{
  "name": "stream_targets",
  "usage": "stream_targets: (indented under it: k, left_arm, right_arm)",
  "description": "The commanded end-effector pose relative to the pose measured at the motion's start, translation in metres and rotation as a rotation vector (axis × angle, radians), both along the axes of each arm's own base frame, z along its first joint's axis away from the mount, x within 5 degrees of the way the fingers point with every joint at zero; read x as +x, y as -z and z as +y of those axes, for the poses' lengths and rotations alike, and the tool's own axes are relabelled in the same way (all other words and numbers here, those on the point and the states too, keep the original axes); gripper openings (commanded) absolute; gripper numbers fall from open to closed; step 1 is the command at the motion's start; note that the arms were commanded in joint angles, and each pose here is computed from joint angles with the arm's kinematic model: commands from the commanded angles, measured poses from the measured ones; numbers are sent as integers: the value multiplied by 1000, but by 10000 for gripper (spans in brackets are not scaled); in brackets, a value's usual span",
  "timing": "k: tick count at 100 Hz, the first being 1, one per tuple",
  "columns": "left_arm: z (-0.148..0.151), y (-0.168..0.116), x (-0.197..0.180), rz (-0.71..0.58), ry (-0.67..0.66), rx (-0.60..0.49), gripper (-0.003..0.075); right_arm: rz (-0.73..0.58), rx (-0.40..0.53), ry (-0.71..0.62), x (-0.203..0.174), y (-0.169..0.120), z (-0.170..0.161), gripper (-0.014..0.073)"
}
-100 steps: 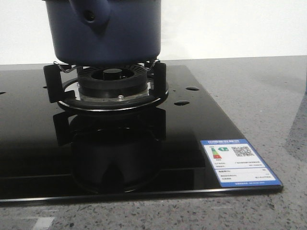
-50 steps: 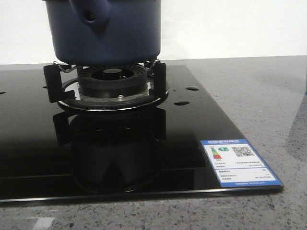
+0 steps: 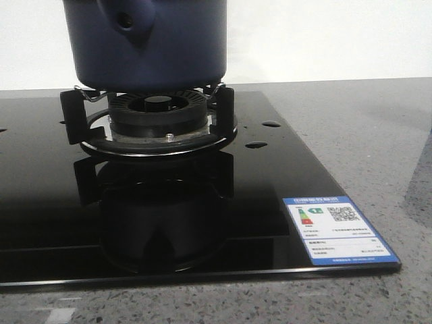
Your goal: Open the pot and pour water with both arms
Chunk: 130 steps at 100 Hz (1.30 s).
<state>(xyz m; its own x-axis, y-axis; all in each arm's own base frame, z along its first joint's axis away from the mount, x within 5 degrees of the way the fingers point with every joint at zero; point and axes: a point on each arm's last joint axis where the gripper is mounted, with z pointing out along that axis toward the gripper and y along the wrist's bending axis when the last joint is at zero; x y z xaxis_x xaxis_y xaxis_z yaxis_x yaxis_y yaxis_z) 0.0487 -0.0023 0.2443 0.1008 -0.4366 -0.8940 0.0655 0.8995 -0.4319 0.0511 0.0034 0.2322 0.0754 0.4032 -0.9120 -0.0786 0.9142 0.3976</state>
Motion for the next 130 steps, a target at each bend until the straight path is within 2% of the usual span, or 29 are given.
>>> stream_targets:
  k: [1,16,30,46,58,68,75,81,95,100,107,130]
  left_arm:
    - [0,-38,-9,-90,-18,122,-20]
    - [-4,-81,-10,4,14,307,-20]
    - [-11,-114,-2,90,114,390,-20]
    - [-21,-131,11,94,257,419,-20]
    - [-27,-135,20,87,336,422,-20]
    - [-33,-137,27,70,389,381,-8]
    - [-38,-137,34,70,422,371,50]
    - [-42,-136,39,70,446,370,151]
    - [-54,-136,53,61,495,362,439]
    - [-58,-135,58,57,508,359,503]
    - [-66,-134,65,47,525,355,517]
    - [-94,-128,91,11,562,363,489]
  right_arm:
    - [-100,-37,14,-8,-37,-1,-50]
    - [13,-197,-13,-3,-69,3,-50]
    - [115,-334,-38,10,-97,5,-50]
    - [216,-361,-77,27,-110,7,-50]
    - [215,-362,-89,30,-114,8,-49]
    - [217,-364,-102,30,-114,9,-44]
    - [219,-365,-110,30,-114,9,-1]
    - [218,-366,-115,30,-114,10,61]
    - [217,-364,-121,30,-114,10,314]
    - [217,-364,-121,30,-114,10,410]
    - [217,-363,-121,30,-114,10,467]
    - [212,-362,-119,30,-114,10,463]
